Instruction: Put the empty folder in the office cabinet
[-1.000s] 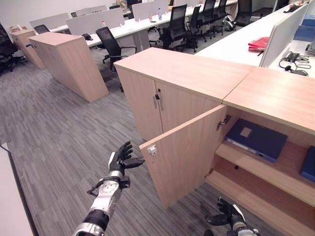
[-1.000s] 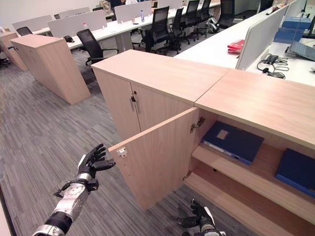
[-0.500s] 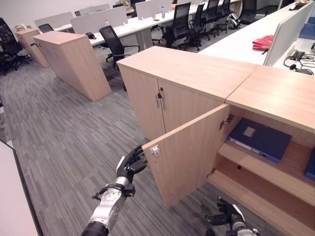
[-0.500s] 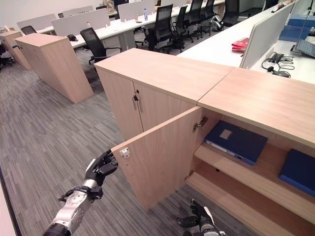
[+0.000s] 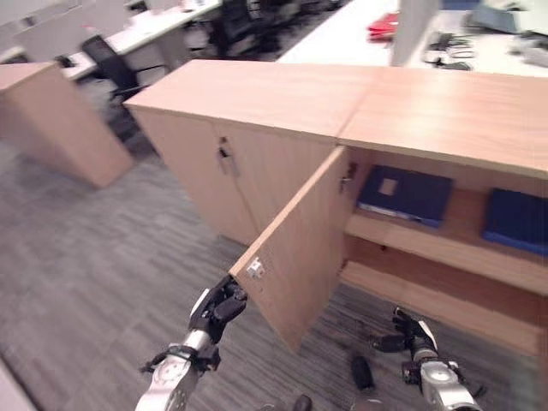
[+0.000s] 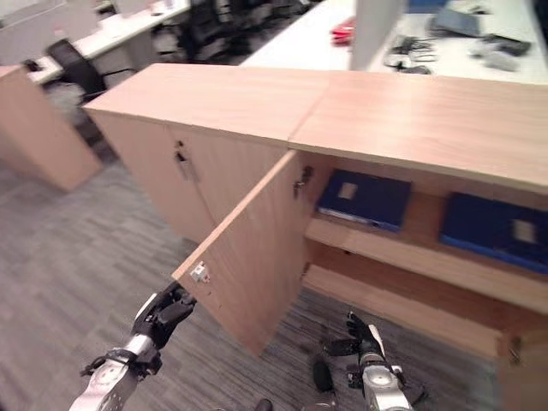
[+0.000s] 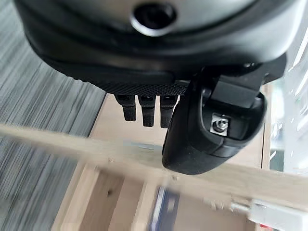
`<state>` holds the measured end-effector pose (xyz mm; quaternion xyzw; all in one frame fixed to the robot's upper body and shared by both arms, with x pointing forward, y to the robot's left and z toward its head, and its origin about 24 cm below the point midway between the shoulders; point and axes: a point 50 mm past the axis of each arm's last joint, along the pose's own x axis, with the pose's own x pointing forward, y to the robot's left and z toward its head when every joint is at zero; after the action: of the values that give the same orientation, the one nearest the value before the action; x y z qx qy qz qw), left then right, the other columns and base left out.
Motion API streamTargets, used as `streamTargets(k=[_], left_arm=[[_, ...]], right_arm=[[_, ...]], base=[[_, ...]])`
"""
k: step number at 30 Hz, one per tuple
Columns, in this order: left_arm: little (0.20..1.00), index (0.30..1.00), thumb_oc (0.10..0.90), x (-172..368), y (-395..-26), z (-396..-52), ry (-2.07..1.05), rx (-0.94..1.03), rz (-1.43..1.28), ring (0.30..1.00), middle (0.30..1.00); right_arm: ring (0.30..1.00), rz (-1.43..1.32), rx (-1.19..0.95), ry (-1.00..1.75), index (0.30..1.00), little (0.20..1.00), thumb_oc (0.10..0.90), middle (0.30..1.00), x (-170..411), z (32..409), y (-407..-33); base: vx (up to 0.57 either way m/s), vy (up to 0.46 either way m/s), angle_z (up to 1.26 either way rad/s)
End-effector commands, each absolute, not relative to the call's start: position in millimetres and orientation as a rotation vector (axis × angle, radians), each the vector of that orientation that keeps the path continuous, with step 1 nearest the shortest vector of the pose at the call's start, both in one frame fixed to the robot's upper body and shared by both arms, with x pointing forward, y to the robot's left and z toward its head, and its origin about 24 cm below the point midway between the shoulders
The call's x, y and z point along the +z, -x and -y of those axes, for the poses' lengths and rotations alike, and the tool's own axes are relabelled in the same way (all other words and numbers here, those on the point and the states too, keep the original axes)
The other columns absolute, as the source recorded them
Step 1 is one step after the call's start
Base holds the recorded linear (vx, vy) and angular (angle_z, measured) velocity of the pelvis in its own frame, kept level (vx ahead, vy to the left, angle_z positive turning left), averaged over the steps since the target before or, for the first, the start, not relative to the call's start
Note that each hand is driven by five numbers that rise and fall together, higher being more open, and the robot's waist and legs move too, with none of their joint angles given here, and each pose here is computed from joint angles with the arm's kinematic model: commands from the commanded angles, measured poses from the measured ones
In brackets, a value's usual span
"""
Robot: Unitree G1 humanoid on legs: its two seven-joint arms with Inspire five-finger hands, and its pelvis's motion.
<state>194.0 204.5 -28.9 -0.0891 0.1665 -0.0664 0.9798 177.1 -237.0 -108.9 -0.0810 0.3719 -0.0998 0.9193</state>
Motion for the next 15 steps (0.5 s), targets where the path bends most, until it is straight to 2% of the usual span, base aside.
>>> streamTargets(k=[1,6,12,15], left_arm=[[0.900,0.900,0.800,39,-237,-161,0.284,-0.347,0.038,0.900,0.900],[0.900,0.900,0.800,39,-237,-170,0.312,-0.277,0.046,0.900,0.900],[0.900,0.900,0.800,31,-221,-188,0.346,-0.192,0.015,0.900,0.900],[0.900,0.900,0.800,30,-222,-186,0.372,-0.172,0.023,0.900,0.900]], right_arm=[[0.900,-0.591,-0.156,0.173,0.900,0.900,0.800,0.900,-85,231,-203],[0.900,-0.573,-0.134,0.142,0.900,0.900,0.800,0.900,-84,215,-207],[0.900,-0.612,-0.099,0.133,0.900,0.900,0.800,0.900,-93,203,-201],[0.900,-0.618,-0.103,0.129,0.900,0.900,0.800,0.900,-94,203,-198]], base=[[0.01,0.077,-0.62],[-0.06,0.001,-0.89],[-0.07,-0.071,-1.27],[0.02,-0.127,-0.51]])
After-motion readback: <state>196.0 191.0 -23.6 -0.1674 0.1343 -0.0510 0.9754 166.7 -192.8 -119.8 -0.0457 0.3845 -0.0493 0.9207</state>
